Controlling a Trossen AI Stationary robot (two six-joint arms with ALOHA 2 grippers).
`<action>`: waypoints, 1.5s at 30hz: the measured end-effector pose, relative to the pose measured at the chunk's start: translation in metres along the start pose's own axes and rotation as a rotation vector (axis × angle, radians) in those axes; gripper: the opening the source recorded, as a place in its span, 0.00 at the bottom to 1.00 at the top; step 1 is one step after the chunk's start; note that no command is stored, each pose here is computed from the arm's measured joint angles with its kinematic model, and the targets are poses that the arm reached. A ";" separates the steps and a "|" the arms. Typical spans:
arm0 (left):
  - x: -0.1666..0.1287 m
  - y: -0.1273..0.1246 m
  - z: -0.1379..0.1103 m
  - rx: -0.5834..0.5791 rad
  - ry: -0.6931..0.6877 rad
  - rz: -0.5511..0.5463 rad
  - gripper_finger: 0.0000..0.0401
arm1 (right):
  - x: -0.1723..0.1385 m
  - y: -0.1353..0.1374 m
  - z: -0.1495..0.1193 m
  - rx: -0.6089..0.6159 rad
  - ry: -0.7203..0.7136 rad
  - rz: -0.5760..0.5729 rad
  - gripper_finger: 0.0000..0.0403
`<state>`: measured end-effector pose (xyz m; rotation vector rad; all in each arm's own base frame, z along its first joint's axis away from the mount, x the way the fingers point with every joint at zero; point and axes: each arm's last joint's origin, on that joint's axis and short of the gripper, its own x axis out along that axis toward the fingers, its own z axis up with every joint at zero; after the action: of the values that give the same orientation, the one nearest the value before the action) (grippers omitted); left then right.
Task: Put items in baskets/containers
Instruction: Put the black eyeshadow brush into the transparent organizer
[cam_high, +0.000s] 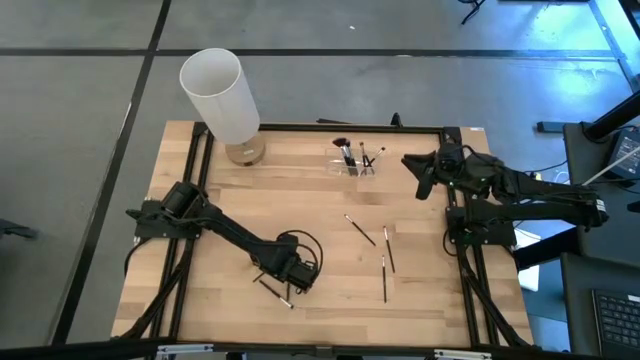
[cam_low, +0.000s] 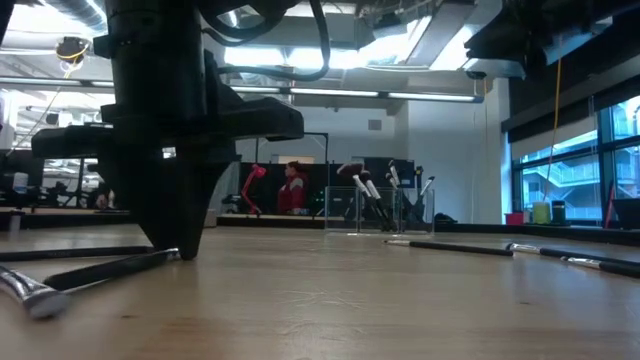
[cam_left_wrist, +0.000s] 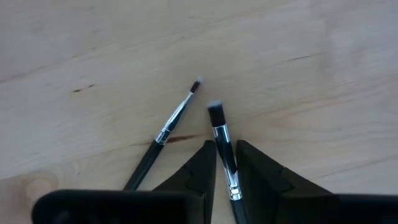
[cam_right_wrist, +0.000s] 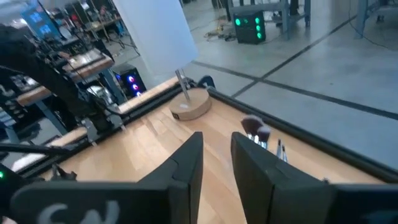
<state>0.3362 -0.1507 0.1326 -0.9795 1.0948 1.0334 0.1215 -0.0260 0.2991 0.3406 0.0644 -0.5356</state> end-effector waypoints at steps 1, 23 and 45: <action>0.000 0.000 0.000 0.004 0.000 0.000 0.14 | 0.000 0.001 0.001 0.001 -0.014 0.005 0.21; -0.031 -0.041 0.091 0.206 -0.203 -0.061 0.14 | -0.003 0.003 0.005 0.002 -0.021 0.107 0.21; -0.059 -0.049 0.028 0.454 0.016 -0.173 0.25 | -0.029 -0.007 0.010 0.051 -0.051 0.087 0.21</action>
<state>0.3808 -0.1445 0.1999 -0.6997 1.1700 0.5999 0.0932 -0.0208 0.3111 0.3773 -0.0135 -0.4596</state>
